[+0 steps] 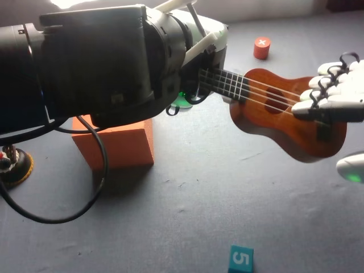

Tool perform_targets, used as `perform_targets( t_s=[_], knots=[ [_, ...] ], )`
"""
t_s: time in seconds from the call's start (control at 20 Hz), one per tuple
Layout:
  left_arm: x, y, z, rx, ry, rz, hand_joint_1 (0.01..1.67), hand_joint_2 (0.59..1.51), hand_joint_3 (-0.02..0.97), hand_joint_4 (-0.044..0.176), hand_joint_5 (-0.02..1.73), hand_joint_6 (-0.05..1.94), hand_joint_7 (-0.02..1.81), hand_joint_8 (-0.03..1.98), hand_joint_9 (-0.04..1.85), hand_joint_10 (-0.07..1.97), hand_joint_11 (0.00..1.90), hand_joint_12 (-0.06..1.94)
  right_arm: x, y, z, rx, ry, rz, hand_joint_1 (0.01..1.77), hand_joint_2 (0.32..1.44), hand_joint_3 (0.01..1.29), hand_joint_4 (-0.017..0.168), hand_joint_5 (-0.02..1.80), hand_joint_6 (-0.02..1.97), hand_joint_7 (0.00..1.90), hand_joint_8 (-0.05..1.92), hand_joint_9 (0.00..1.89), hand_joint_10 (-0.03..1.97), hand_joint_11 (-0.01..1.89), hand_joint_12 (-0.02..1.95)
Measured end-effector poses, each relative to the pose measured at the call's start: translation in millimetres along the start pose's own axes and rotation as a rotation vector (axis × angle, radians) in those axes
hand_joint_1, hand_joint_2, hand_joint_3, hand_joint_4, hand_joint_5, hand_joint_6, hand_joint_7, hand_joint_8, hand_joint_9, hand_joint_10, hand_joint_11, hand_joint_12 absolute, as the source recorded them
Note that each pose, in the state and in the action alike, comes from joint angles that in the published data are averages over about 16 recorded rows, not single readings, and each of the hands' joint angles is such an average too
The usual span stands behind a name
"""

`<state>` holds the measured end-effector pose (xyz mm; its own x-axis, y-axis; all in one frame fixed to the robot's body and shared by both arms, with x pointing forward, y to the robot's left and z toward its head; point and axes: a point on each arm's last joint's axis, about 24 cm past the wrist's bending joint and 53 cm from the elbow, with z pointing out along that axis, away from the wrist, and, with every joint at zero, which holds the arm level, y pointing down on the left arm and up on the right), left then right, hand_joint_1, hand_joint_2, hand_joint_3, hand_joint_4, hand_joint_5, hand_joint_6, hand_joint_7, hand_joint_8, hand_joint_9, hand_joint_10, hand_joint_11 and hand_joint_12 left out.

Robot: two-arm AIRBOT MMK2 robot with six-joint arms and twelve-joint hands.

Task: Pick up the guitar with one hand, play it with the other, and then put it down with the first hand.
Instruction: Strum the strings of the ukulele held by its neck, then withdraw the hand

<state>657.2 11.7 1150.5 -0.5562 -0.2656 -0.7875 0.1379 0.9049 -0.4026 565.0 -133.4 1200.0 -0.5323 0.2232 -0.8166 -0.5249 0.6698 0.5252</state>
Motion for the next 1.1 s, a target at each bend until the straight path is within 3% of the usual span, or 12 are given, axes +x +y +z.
perform_targets(
  t_s=[0.55,0.8,1.1],
  knots=[
    [-3.3,1.5,0.3,-0.003,-0.007,-0.009,1.50,1.087,-0.018,0.145,1.21,1.86,1.32,1.98,1.40,1.92,1.44,1.92,-12.8,24.8,-10.2,-0.097,-0.043,-0.006,0.06,1.32,0.02,-0.004,0.17,0.21,0.19,0.00,0.10,0.01,0.02,0.02],
    [-4.1,8.0,-4.2,-0.016,-0.018,-0.036,1.50,1.087,-0.018,0.151,1.20,1.87,1.32,1.98,1.39,1.92,1.44,1.92,-42.8,25.3,-17.1,-0.121,-0.133,0.031,0.07,1.32,0.02,-0.004,0.13,0.24,0.18,0.00,0.10,0.01,0.02,0.06],
    [1.9,18.7,-13.5,-0.038,-0.042,-0.100,1.50,1.088,-0.018,0.157,1.20,1.87,1.32,1.98,1.39,1.92,1.44,1.92,-84.0,15.6,-27.3,-0.117,-0.265,0.066,0.07,1.32,0.02,-0.004,0.10,0.26,0.18,0.00,0.09,0.01,0.02,0.09]
  ],
)
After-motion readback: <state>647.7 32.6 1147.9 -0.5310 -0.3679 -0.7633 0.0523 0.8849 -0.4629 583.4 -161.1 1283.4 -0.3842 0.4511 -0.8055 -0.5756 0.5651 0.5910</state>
